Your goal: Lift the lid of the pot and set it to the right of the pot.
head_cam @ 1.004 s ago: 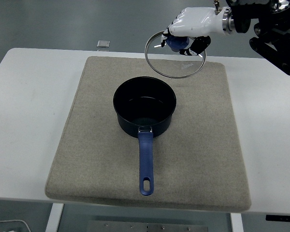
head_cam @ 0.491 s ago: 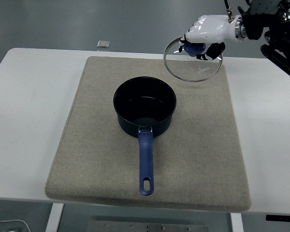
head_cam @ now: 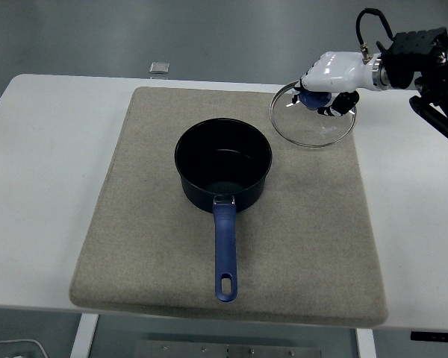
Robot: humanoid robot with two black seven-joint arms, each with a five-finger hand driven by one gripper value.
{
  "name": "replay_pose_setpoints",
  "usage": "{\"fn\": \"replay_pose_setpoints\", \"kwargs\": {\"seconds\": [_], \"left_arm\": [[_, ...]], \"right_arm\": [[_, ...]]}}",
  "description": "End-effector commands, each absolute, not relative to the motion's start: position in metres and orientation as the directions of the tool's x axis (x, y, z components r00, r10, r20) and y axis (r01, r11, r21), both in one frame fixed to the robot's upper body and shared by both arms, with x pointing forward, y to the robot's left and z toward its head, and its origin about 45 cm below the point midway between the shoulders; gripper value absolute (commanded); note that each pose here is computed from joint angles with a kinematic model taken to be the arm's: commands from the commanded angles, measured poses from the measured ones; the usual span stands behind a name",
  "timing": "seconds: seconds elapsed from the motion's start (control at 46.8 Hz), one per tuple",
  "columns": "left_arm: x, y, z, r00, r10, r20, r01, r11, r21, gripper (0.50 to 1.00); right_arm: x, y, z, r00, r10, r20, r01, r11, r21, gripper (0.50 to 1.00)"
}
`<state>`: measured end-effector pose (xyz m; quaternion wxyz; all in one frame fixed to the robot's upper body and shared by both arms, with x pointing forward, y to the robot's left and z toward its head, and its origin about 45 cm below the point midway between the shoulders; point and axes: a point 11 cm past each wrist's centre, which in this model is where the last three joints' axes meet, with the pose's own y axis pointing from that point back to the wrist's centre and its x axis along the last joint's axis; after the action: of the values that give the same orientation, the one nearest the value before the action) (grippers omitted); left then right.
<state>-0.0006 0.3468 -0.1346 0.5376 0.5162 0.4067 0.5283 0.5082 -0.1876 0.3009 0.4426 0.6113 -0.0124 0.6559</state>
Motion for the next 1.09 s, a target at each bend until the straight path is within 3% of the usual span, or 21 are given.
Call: {"fn": "replay_pose_setpoints", "kwargs": {"seconds": [0.0, 0.406, 1.068], "left_arm": [[0.0, 0.347, -0.135, 0.111, 0.988, 0.108, -0.149, -0.091, 0.985, 1.0], [0.0, 0.347, -0.135, 0.111, 0.988, 0.108, -0.149, -0.091, 0.985, 1.0], [0.0, 0.347, -0.135, 0.111, 0.988, 0.108, -0.149, -0.091, 0.985, 1.0]], "right_arm": [[0.507, -0.19, 0.297, 0.144, 0.565, 0.813, -0.594, -0.607, 0.528, 0.5], [0.501, -0.215, 0.275, 0.198, 0.563, 0.803, -0.597, -0.58, 0.554, 0.5], [0.496, -0.213, 0.264, 0.213, 0.543, 0.812, -0.585, -0.595, 0.551, 0.5]]}}
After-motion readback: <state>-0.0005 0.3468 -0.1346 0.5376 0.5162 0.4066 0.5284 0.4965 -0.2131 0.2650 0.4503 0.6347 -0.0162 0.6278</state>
